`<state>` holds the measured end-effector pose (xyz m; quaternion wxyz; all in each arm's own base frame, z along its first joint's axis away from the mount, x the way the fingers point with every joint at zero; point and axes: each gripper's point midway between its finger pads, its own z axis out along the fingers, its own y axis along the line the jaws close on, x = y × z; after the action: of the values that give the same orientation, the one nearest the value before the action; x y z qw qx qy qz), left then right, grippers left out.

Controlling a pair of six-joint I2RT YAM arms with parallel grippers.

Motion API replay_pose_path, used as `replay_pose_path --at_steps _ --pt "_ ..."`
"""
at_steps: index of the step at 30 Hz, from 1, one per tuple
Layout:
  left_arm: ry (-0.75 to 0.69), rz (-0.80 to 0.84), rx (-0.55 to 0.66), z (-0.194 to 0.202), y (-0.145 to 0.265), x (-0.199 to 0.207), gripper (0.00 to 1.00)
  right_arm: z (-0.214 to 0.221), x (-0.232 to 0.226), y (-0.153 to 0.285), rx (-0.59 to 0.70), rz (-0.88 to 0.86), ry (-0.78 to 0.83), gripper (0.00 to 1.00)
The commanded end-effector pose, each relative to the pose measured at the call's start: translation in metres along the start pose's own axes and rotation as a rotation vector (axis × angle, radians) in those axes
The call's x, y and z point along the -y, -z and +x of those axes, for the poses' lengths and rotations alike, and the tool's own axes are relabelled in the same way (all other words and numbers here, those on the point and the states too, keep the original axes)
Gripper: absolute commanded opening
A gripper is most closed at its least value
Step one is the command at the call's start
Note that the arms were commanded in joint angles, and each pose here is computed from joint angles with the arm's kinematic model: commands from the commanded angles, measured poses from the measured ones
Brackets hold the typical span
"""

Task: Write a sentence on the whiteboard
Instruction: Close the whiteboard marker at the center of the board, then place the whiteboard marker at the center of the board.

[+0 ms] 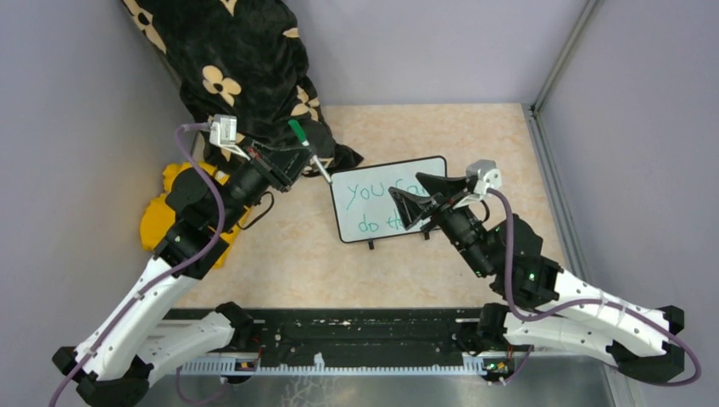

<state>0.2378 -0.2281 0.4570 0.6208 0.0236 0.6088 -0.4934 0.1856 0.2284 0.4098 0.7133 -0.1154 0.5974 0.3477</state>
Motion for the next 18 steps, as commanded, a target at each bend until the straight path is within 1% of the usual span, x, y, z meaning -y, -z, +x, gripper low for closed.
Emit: replay_pose_path --at_steps 1,5,7,9,11,14,16,18 --pt "-0.216 -0.312 -0.180 0.036 0.038 -0.073 0.00 0.045 0.043 0.020 -0.164 0.199 0.056 0.66" --pt "-0.259 -0.445 -0.310 0.066 0.062 -0.108 0.00 0.085 0.065 0.031 -0.332 0.326 0.133 0.67" --pt "-0.265 -0.499 -0.375 0.082 0.070 -0.123 0.00 0.102 0.067 0.035 -0.404 0.346 0.154 0.68" --pt "-0.266 -0.559 -0.435 0.096 0.076 -0.137 0.00 0.115 0.065 0.037 -0.441 0.332 0.142 0.70" --pt "-0.269 -0.607 -0.489 0.111 0.081 -0.150 0.00 0.123 0.061 0.038 -0.442 0.310 0.108 0.72" --pt "-0.278 -0.727 -0.530 0.126 0.094 -0.177 0.00 0.126 0.055 0.038 -0.404 0.279 0.039 0.84" --pt "-0.278 -0.786 -0.575 0.140 0.100 -0.195 0.00 0.125 0.054 0.038 -0.372 0.278 -0.010 0.89" --pt "-0.249 -0.796 -0.627 0.155 0.101 -0.204 0.00 0.125 0.054 0.041 -0.358 0.290 -0.065 0.93"
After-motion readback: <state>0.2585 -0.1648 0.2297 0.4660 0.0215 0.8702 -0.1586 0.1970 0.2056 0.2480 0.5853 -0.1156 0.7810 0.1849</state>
